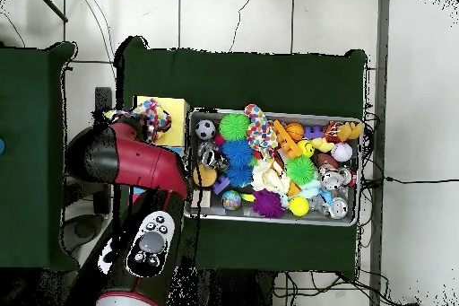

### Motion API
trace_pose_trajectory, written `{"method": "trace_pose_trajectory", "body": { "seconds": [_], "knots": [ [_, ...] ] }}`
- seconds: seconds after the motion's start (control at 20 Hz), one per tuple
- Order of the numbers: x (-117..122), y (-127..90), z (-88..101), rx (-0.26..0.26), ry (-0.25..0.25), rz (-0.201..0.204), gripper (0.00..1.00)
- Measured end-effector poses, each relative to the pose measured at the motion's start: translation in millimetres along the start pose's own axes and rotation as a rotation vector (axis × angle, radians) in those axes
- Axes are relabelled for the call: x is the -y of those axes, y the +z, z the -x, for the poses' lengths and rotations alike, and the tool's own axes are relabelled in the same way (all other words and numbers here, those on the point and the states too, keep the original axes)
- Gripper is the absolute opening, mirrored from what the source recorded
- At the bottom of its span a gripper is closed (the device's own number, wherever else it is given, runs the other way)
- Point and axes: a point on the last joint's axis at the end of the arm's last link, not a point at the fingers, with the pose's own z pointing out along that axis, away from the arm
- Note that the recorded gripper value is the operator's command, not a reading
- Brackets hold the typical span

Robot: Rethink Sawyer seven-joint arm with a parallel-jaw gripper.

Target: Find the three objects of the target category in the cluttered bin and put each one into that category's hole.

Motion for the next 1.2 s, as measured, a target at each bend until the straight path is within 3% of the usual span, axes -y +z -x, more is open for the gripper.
{"method": "trace_pose_trajectory", "body": {
  "seconds": [0.55,0.9,1.2],
  "knots": [
    [14,1,-0.6,-0.016,-0.019,-0.050,0.00],
    [19,6,5.8,-0.012,-0.012,-0.054,0.00],
    [36,22,6.1,-0.029,0.005,-0.071,0.00]
  ]
}}
